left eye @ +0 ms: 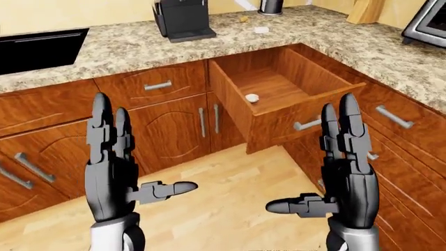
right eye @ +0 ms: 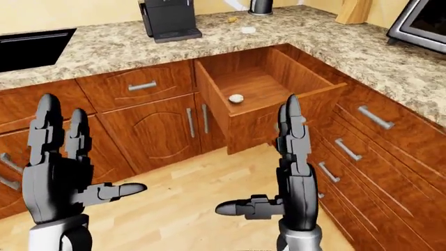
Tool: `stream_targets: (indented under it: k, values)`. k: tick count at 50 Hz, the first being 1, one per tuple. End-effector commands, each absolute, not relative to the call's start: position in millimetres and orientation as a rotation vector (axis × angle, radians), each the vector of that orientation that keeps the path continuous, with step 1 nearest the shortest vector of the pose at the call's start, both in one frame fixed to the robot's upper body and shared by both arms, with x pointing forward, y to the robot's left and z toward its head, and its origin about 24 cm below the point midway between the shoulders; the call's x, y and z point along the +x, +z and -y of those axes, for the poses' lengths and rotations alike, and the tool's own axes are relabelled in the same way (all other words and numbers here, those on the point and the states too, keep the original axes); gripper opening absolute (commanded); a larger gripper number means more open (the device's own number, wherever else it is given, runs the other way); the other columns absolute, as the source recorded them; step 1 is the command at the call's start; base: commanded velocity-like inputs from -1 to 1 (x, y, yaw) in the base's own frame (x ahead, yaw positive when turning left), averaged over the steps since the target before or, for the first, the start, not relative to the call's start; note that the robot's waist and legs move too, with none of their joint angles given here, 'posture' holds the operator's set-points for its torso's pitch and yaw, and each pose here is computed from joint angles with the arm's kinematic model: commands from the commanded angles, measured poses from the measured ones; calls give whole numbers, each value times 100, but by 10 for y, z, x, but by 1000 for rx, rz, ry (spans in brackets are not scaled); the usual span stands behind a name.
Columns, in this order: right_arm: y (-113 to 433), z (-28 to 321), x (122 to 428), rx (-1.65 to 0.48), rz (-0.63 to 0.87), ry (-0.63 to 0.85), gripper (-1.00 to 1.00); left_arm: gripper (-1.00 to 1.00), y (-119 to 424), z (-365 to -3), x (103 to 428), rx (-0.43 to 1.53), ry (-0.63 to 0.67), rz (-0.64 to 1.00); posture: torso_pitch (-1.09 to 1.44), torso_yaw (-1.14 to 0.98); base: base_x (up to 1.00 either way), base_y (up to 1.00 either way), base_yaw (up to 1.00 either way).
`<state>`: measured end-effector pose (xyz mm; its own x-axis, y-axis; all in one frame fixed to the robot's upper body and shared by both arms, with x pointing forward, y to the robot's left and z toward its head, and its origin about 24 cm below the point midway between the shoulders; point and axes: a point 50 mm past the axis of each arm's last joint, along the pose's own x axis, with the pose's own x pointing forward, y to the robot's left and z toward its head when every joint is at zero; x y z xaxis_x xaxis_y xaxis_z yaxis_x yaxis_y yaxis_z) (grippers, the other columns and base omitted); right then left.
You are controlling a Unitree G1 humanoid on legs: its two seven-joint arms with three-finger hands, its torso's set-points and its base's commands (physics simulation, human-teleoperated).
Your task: Close the right drawer.
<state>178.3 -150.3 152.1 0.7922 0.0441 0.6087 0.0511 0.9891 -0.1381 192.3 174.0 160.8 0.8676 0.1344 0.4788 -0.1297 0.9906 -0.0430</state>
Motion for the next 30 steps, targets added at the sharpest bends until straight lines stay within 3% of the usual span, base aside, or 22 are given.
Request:
stream_targets:
  k: [1, 30]
  values:
    - [1635, 1508, 1737, -151, 731, -13, 100, 100, 1736, -1713, 1872, -10, 124, 584, 0, 0, 0, 0, -20]
    - [1622, 1525, 1755, -136, 721, -19, 100, 100, 1717, -1699, 1872, -11, 115, 582, 0, 0, 0, 0, -23]
